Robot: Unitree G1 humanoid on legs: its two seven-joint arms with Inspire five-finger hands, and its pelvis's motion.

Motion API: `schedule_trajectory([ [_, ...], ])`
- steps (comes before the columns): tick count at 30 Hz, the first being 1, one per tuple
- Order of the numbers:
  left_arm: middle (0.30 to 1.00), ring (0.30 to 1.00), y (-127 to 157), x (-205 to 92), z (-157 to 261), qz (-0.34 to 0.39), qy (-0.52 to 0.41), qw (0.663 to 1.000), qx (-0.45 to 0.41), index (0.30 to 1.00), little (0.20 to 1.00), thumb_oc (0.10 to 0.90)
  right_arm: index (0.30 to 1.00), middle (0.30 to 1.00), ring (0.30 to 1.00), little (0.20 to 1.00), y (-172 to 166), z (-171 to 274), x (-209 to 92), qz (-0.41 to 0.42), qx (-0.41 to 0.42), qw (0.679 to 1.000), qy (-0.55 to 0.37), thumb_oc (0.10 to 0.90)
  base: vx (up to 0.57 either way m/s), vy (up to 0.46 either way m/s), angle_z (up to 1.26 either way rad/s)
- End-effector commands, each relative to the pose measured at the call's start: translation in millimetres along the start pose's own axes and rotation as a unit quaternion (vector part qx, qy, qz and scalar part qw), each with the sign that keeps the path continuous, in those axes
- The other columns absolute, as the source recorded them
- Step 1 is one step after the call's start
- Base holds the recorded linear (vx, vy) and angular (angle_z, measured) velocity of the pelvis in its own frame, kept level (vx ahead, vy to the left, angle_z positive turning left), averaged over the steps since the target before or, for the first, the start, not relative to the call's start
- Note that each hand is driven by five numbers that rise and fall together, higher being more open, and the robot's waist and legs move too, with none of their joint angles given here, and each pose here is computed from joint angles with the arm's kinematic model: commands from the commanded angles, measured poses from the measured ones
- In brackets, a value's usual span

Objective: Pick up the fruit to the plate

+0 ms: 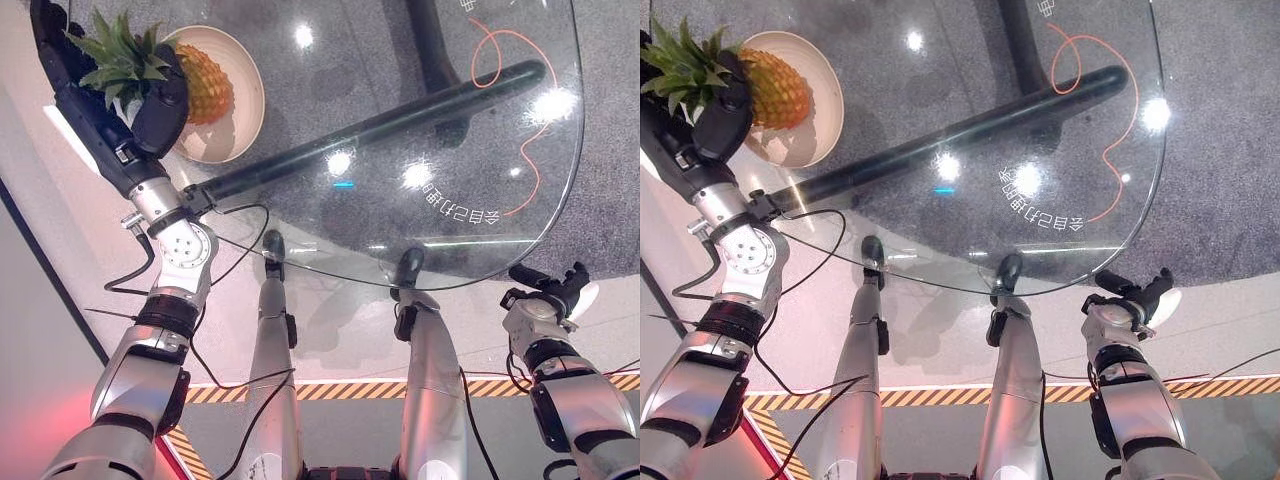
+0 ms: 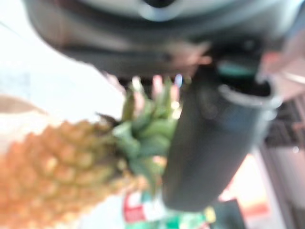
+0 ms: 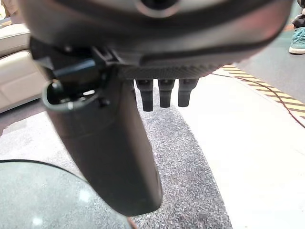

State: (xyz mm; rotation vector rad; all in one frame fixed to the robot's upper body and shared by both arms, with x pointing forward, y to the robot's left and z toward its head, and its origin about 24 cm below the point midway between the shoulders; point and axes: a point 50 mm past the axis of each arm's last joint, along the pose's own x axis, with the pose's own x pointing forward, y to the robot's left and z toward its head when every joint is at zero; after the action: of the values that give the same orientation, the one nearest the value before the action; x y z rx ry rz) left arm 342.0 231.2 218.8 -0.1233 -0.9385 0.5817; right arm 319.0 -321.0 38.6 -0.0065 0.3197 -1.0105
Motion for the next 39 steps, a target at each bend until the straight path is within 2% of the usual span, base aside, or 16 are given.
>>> schedule_trajectory([
  [1, 0.900, 0.900, 10, 15, 19, 0.048, -0.055, 0.996, -0.054, 0.900, 0.900, 0.800, 0.900, 0.900, 0.900, 0.900, -37, -14, 12, -0.075, -0.003, 0.997, 0.008, 0.800, 0.00, 0.000, 0.00],
  [23, 0.900, 0.900, 13, -10, 11, 0.014, -0.033, 0.998, -0.053, 0.900, 0.900, 0.800, 0.900, 0.900, 0.900, 0.900, -44, -23, 12, -0.086, -0.004, 0.996, 0.013, 0.800, 0.00, -0.001, 0.00],
  [39, 0.900, 0.900, 2, -3, 30, -0.003, -0.076, 0.993, -0.088, 0.900, 0.900, 0.800, 0.900, 0.900, 0.900, 0.900, -44, -21, 12, -0.086, -0.004, 0.996, 0.013, 0.800, 0.00, 0.000, 0.00],
])
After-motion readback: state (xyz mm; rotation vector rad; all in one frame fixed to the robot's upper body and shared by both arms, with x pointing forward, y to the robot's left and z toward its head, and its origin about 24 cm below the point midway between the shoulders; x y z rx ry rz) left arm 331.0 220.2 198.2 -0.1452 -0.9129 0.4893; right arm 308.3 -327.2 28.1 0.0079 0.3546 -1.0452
